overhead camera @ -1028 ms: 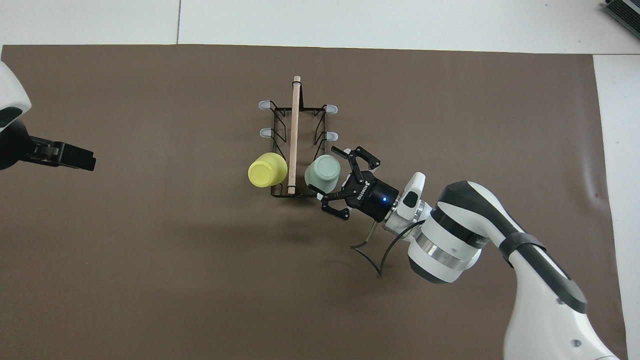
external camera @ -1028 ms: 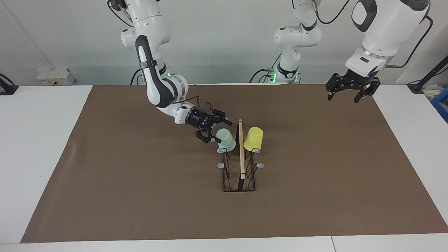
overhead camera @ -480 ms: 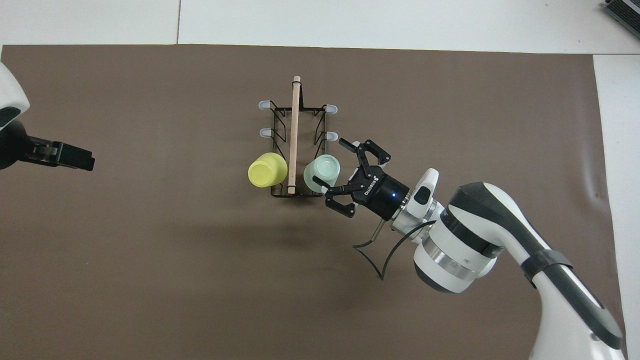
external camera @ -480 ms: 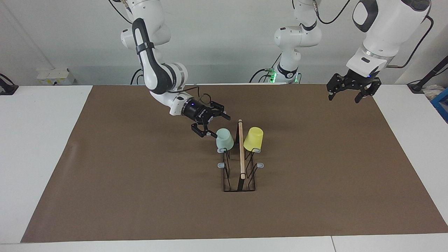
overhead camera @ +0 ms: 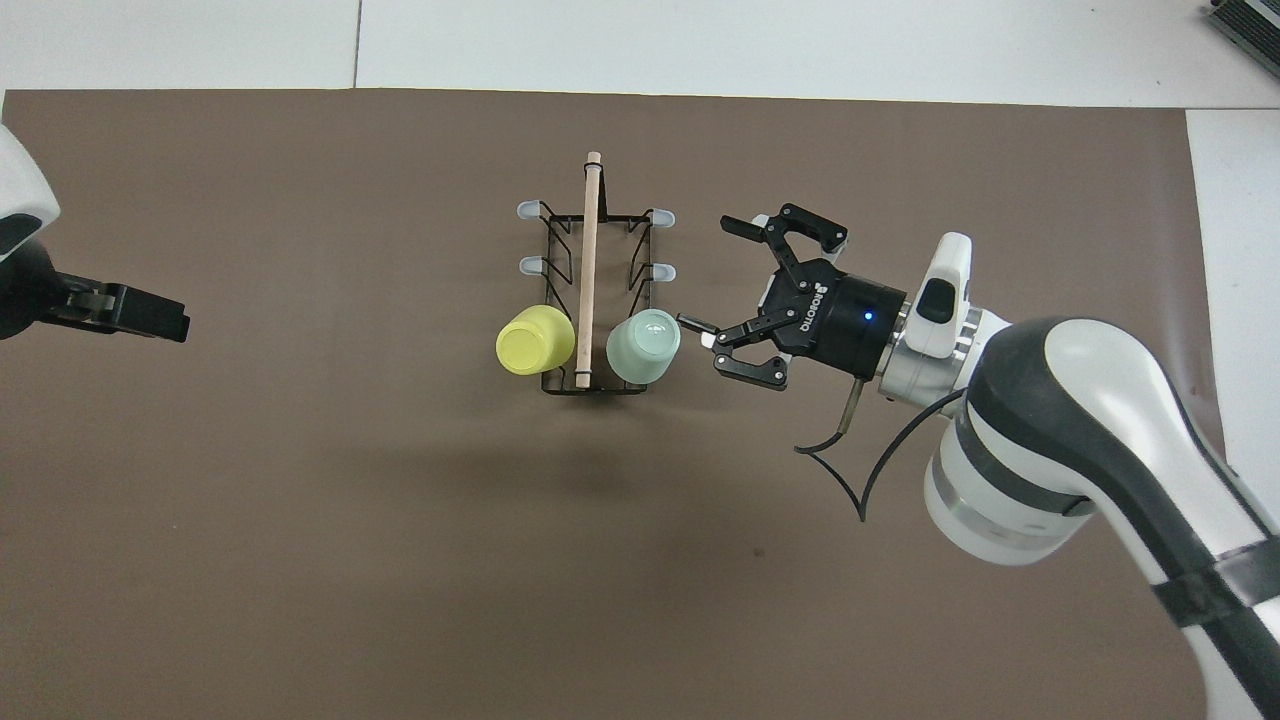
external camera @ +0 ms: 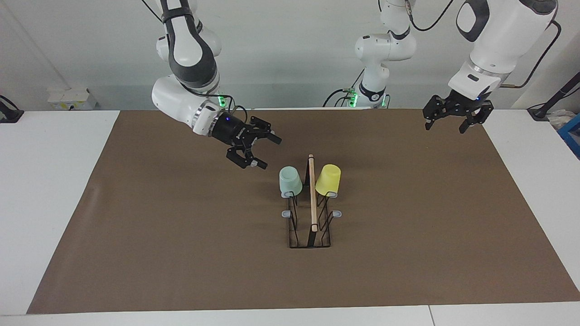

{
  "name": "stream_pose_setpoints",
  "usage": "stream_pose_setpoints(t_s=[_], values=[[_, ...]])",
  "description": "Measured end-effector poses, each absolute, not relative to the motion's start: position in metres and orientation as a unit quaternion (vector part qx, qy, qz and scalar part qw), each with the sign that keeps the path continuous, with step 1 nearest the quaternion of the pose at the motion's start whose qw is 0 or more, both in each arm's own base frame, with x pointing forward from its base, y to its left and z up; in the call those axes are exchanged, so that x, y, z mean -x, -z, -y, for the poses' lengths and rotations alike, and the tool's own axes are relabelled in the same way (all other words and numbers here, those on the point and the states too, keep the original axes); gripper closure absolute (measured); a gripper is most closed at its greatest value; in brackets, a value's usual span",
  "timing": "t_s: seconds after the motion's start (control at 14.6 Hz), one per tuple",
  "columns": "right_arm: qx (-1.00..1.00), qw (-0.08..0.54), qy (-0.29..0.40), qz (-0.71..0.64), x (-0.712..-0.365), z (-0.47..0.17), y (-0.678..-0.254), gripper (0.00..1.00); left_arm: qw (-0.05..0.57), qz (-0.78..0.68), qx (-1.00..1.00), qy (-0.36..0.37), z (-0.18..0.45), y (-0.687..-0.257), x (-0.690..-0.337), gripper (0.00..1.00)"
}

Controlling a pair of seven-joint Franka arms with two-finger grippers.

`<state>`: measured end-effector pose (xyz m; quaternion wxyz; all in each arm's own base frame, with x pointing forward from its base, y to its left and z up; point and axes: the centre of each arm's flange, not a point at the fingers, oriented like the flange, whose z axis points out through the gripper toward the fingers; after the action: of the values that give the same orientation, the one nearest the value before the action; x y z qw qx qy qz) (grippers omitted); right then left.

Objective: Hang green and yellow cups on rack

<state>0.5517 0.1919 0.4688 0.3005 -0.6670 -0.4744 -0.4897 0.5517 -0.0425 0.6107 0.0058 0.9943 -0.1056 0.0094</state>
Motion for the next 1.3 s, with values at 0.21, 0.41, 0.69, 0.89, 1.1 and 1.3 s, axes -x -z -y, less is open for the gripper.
stream_pose_setpoints(t_s=[0.21, 0.41, 0.69, 0.89, 1.1, 1.3], values=[[0.664, 0.309, 0.422, 0.535, -0.555, -0.17, -0.484, 0.0, 0.006, 0.106, -0.994, -0.009, 0.043, -0.611, -0.552, 0.0], [0.683, 0.298, 0.323, 0.584, -0.56, -0.136, -0.512, 0.0, 0.006, 0.106, -0.994, -0.009, 0.043, -0.611, -0.552, 0.0], [0.706, 0.26, 0.226, 0.619, -0.555, -0.123, -0.525, 0.0, 0.006, 0.106, -0.994, -0.009, 0.042, -0.611, -0.552, 0.0], [0.742, 0.207, 0.151, 0.62, -0.551, -0.116, -0.521, 0.0, 0.006, 0.106, -0.994, -0.009, 0.042, -0.611, -0.552, 0.0], [0.797, 0.166, 0.089, 0.574, -0.546, -0.116, -0.523, 0.0, 0.006, 0.106, -0.994, -0.009, 0.042, -0.611, -0.552, 0.0], [0.854, 0.155, 0.048, 0.495, -0.543, -0.111, -0.523, 0.0, 0.006, 0.105, -0.994, -0.009, 0.042, -0.611, -0.552, 0.0]])
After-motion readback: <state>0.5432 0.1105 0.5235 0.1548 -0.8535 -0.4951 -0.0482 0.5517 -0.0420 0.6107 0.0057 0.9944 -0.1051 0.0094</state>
